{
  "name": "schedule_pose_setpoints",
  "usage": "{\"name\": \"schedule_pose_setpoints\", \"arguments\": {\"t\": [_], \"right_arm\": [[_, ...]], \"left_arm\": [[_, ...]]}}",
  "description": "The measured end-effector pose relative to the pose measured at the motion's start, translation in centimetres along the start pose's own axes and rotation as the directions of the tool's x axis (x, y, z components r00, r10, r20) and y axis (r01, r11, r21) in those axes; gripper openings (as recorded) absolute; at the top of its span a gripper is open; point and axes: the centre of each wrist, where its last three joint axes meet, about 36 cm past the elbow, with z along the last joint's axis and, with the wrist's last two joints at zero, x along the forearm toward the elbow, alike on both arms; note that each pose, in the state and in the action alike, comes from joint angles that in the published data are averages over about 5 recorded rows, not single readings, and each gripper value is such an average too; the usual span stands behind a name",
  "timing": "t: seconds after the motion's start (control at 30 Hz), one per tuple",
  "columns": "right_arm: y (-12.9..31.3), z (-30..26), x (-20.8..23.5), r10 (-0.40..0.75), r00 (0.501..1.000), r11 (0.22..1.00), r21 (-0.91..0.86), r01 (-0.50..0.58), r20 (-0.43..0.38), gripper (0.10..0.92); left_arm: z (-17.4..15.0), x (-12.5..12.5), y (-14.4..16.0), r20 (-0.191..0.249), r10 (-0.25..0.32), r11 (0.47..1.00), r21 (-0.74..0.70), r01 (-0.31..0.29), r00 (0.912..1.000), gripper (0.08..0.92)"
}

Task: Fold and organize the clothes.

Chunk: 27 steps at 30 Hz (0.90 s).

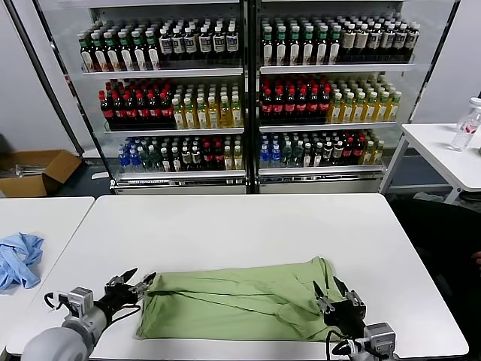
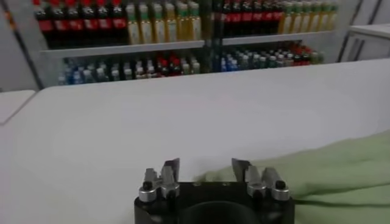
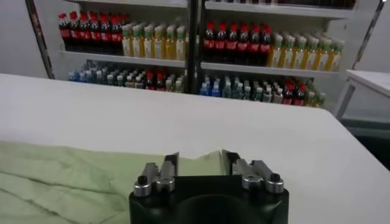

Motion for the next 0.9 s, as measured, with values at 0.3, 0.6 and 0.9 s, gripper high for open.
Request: {"name": "schedule_pose_setpoints", "arguments": {"t": [0.3,0.6,0.9], "right_arm": [[0.6,0.1,0.2,0.006,1.000,1.000,0.015,-0.006,0.014,0.818],[0.8,0.4,0.4,0.016,1.000,1.000,0.022,-0.016,0.015,0.823],[0.9,0.5,0.5,0.021,1.000,0.999,0.024,-0.022,0.014,0.823]], "left_arm": [[1.4,0.2,-4.8,-0.025,-0.120,0.984,0.128,0.122,0.9925,0.816],[2.0,-0.2,-7.2,-0.064,-0.154,0.954,0.250,0.165,0.9860,0.771],[2.4,-0.3,-8.6,-0.090,-0.151,0.938,0.301,0.171,0.9844,0.516]]}}
